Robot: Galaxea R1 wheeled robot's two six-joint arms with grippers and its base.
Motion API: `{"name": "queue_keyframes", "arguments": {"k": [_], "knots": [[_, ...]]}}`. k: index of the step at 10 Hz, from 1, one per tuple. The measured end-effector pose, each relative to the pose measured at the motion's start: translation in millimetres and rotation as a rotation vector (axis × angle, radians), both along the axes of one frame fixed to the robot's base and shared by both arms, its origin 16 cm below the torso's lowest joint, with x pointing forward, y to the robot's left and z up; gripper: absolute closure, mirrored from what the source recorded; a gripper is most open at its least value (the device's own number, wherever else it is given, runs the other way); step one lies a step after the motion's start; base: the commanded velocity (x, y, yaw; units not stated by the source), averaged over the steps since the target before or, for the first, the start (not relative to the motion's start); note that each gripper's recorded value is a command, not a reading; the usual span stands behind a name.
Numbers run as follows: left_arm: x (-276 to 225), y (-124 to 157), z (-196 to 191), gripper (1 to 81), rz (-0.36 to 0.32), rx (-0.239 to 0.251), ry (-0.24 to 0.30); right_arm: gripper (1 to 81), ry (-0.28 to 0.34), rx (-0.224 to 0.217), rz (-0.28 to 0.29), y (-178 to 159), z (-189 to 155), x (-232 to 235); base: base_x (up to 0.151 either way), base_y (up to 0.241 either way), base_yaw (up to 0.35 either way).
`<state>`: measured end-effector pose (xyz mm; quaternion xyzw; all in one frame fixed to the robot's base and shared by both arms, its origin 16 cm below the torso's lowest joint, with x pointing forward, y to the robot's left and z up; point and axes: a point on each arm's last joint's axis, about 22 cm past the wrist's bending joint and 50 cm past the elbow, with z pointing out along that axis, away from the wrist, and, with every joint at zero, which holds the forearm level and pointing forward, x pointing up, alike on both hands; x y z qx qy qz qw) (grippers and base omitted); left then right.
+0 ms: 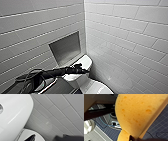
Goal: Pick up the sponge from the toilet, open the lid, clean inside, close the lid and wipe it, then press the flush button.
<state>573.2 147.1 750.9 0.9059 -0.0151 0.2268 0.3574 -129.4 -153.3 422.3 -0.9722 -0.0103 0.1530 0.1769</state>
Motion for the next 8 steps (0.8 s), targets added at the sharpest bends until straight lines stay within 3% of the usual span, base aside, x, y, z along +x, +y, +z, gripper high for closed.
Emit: {"name": "queue_keyframes", "arguments": {"k": [2, 5, 6, 8], "knots": [[25, -2, -3, 1.0, 0.002, 0.027, 0.011, 81.1, 0.02, -0.001, -0.001, -1, 1, -7, 0.0, 0.0, 0.0], [89, 22, 57, 1.0, 0.031, 0.073, -0.083, 81.1, 0.02, -0.002, -0.004, -1, 1, -6, 0.0, 0.0, 0.0], [97, 30, 61, 1.0, 0.042, 0.087, -0.087, 81.1, 0.022, -0.002, -0.004, 0, 1, -7, 0.0, 0.0, 0.0], [96, 53, 38, 1.0, 0.072, 0.136, -0.043, 81.1, 0.022, -0.002, -0.004, 0, 1, -7, 0.0, 0.0, 0.0]]}}
